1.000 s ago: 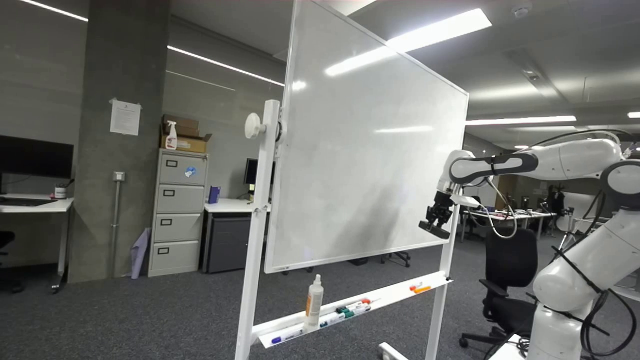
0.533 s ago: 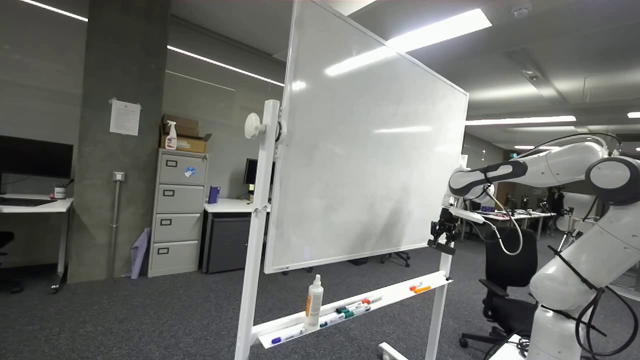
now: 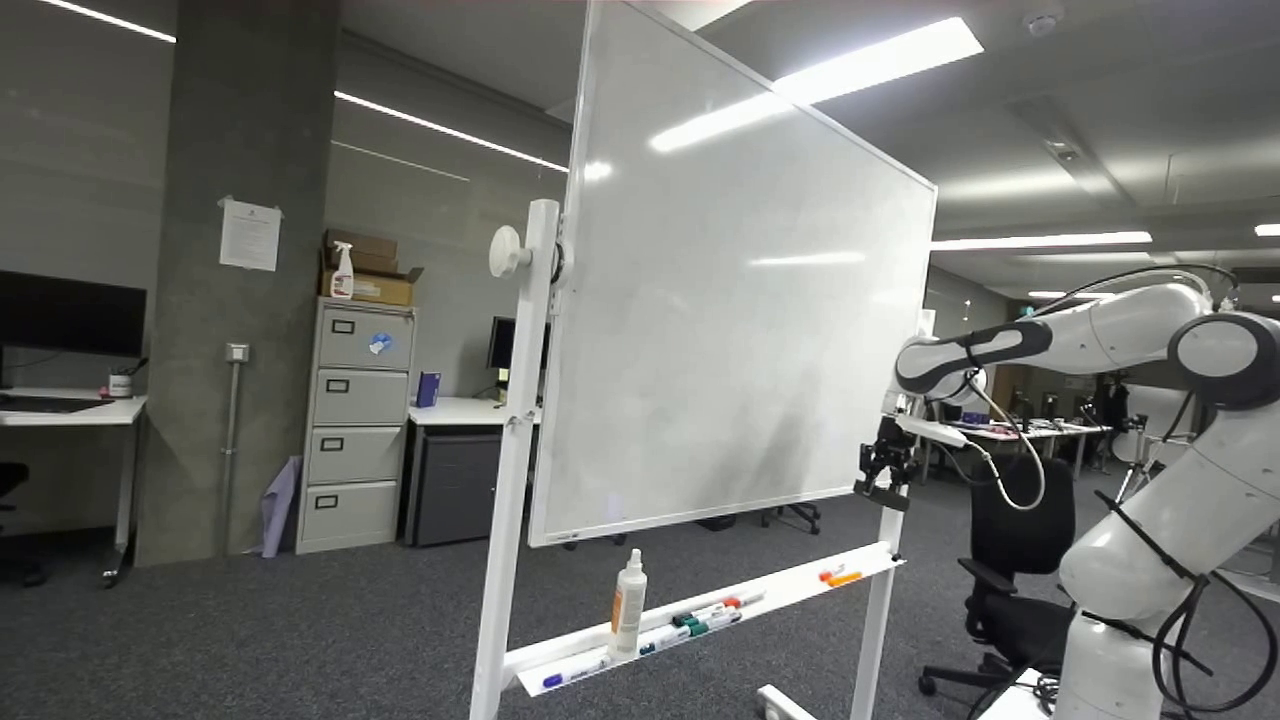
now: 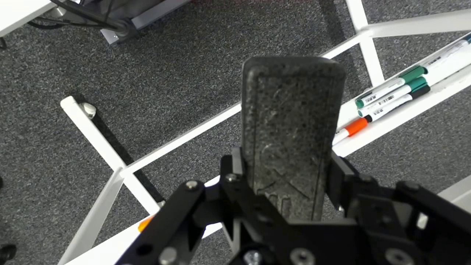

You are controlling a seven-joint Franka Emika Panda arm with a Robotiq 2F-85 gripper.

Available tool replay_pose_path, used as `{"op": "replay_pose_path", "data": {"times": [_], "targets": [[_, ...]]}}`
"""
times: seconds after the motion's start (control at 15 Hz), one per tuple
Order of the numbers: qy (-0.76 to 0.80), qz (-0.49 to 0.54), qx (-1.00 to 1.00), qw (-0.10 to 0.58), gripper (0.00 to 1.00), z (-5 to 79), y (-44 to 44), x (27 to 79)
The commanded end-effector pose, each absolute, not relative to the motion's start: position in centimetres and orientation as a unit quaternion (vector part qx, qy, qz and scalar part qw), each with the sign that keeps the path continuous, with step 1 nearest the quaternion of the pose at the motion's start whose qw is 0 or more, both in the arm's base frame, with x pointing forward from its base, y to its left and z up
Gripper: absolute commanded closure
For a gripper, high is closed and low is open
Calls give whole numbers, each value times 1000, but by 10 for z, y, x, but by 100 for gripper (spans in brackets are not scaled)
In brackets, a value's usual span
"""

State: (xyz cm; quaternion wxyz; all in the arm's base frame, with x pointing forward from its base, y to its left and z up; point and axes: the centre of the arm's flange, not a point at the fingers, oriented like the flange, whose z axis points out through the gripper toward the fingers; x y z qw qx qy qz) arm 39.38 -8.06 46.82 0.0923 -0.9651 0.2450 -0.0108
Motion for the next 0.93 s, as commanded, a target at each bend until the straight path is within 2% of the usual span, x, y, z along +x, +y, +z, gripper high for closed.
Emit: {"op": "replay_pose_path", "data": {"times": [0.0,0.4,0.87], "targets": [[320,19,-938,132,70,454,-84,412],[441,96,-876,168,70,380,-79,431],[553,66,-820,134,70,330,-82,437]]}}
